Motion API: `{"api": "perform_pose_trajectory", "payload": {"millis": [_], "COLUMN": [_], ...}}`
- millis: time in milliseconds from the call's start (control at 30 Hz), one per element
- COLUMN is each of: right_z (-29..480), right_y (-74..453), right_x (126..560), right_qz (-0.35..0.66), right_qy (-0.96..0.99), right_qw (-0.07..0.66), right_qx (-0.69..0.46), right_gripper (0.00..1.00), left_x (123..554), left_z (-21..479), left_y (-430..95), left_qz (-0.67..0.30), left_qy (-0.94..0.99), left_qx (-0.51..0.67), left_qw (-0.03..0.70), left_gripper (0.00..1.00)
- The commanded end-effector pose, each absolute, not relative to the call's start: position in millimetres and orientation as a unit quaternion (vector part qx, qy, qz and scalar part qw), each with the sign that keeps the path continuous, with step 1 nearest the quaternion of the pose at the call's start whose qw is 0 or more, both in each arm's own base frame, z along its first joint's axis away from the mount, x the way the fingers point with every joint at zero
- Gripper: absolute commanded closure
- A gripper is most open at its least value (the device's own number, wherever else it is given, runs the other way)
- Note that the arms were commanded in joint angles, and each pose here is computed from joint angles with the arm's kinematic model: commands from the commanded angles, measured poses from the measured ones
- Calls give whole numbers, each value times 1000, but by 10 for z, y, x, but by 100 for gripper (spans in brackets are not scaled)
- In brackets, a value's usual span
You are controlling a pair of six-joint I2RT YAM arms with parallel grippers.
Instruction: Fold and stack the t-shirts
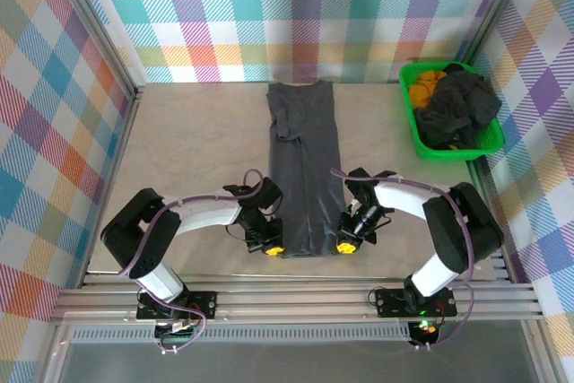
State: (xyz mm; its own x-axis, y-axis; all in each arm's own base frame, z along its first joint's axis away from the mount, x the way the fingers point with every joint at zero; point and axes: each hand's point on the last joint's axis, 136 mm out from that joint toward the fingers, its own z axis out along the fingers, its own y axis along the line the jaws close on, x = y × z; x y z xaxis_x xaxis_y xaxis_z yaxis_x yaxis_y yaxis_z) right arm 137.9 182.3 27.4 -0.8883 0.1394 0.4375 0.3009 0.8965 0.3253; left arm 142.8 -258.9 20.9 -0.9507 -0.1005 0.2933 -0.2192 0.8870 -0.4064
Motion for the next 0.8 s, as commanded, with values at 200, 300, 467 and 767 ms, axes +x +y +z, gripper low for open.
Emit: {"api": "perform_pose_trajectory", "payload": {"millis": [200, 300, 467, 767], "right_z": [390, 432, 657, 1113], "right_y": [1792, 1811, 1857, 1937], "right_x": [963, 996, 1169, 1866], "right_qz": [-191, -198, -201, -242], "right_qy": [-944, -945, -950, -948], "right_qw": [249, 238, 207, 119], "right_qx": [-105, -106, -116, -170], "right_gripper": [100, 100, 100, 100], "left_x": [994, 1066, 1288, 2197], "left_z": [108, 146, 415, 1140], "left_y": [-2476, -2458, -2440, -2471], "left_qz": [232, 223, 214, 305], "left_qy": [-950, -955, -964, -923], "left_qx": [108, 113, 124, 231], "left_qw": [177, 158, 101, -29], "left_gripper": [100, 100, 100, 100]}}
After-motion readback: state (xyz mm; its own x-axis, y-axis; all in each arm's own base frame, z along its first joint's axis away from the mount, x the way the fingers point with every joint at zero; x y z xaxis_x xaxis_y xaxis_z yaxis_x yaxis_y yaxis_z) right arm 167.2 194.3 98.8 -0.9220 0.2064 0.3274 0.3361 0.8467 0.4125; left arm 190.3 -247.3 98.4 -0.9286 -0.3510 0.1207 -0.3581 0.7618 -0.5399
